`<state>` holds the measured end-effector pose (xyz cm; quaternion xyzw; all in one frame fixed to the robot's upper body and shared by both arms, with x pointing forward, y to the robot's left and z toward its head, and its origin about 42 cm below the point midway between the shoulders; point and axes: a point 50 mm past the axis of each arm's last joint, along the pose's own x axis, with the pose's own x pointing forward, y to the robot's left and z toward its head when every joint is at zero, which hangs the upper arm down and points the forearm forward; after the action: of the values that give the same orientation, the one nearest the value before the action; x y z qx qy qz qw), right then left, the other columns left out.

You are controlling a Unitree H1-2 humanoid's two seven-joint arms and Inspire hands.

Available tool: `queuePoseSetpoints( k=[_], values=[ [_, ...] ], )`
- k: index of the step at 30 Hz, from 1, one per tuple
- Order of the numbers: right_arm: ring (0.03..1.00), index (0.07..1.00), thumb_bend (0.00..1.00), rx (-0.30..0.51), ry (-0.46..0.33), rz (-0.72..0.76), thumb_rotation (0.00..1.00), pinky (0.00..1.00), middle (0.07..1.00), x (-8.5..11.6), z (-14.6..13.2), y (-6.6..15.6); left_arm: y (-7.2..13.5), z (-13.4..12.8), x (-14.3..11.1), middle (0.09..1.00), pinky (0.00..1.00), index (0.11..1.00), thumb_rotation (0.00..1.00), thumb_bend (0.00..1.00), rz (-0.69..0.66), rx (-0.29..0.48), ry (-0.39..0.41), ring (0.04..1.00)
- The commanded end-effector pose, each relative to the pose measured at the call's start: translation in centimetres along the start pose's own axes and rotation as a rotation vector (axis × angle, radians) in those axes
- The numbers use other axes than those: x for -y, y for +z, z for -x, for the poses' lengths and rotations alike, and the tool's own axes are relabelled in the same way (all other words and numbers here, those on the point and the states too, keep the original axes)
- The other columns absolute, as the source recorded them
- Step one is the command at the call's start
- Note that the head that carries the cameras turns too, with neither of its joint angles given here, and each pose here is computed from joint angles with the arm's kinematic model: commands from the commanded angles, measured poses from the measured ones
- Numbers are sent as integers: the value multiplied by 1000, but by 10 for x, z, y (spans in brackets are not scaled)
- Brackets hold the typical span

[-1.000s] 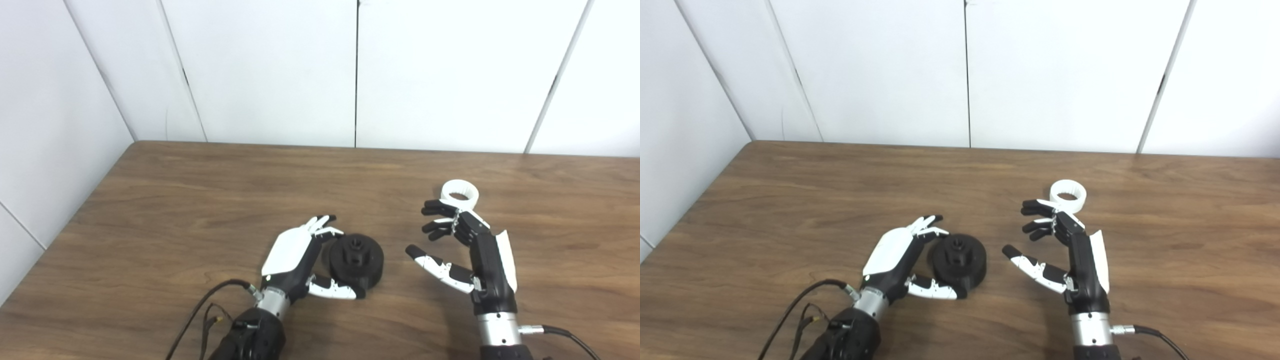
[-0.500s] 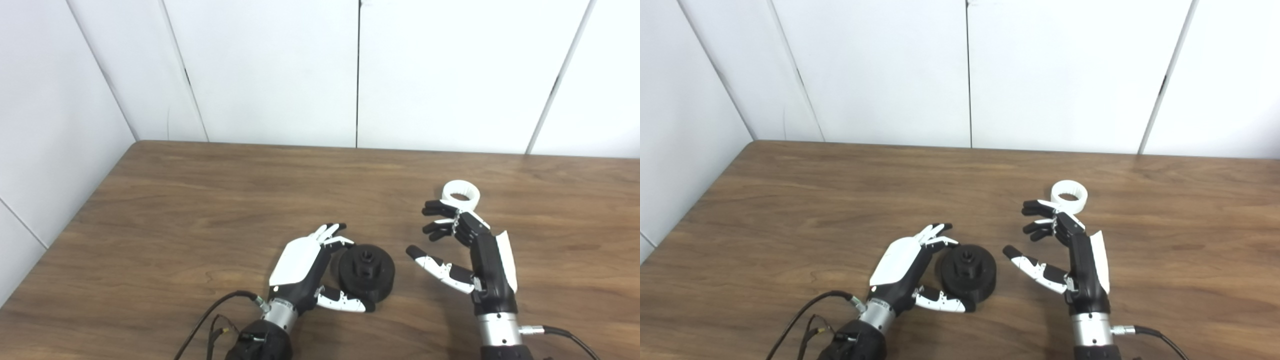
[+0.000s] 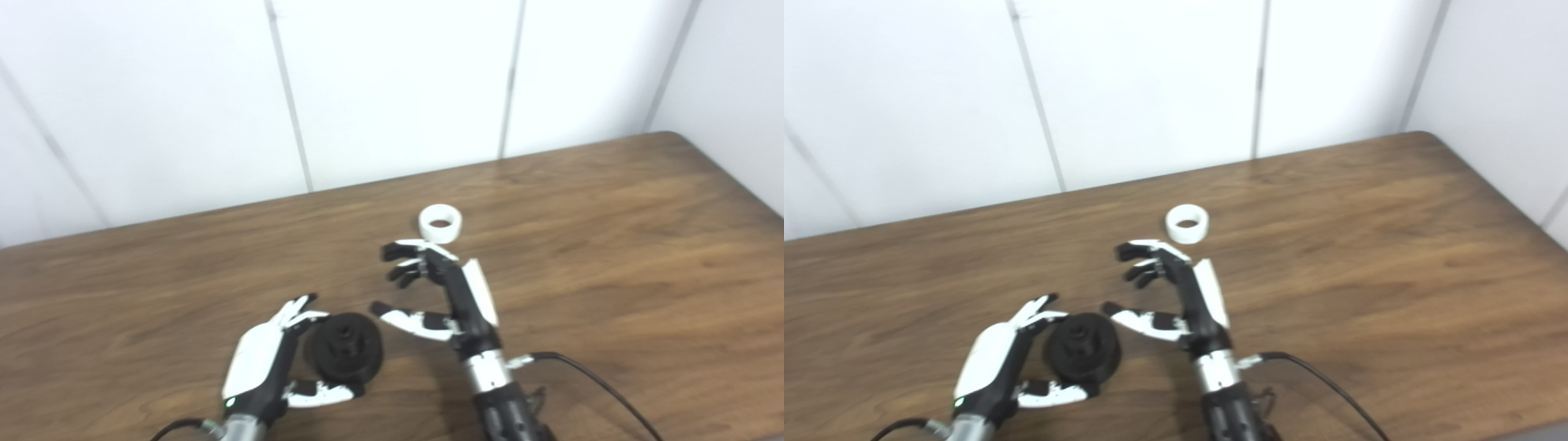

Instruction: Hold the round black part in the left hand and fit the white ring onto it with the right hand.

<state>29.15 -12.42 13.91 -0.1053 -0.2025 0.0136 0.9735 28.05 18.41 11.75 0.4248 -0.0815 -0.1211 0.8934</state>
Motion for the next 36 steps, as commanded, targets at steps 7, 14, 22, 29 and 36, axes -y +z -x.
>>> queuePoseSetpoints(
  k=[7,14,22,29,36],
  values=[
    [554,665,670,-41,-7,-10,58,457,651,-11,12,-8,-13,6,-4,933,883,646,279,864,-25,-23,-31,949],
    [606,675,663,-24,-22,46,112,523,666,3,1,-9,-15,7,-5,931,881,641,267,871,-24,-19,-28,945],
    [681,708,674,-51,-4,220,282,591,713,35,-29,-2,-14,8,-5,926,862,642,255,868,-24,-18,-21,938],
    [799,741,704,-37,5,430,370,694,821,64,-58,7,-13,8,-6,924,854,643,262,869,-23,-25,-17,938],
    [846,777,743,-70,30,503,380,696,887,87,-85,16,-13,9,-5,927,843,647,283,862,-33,-28,-10,937]
  ],
)
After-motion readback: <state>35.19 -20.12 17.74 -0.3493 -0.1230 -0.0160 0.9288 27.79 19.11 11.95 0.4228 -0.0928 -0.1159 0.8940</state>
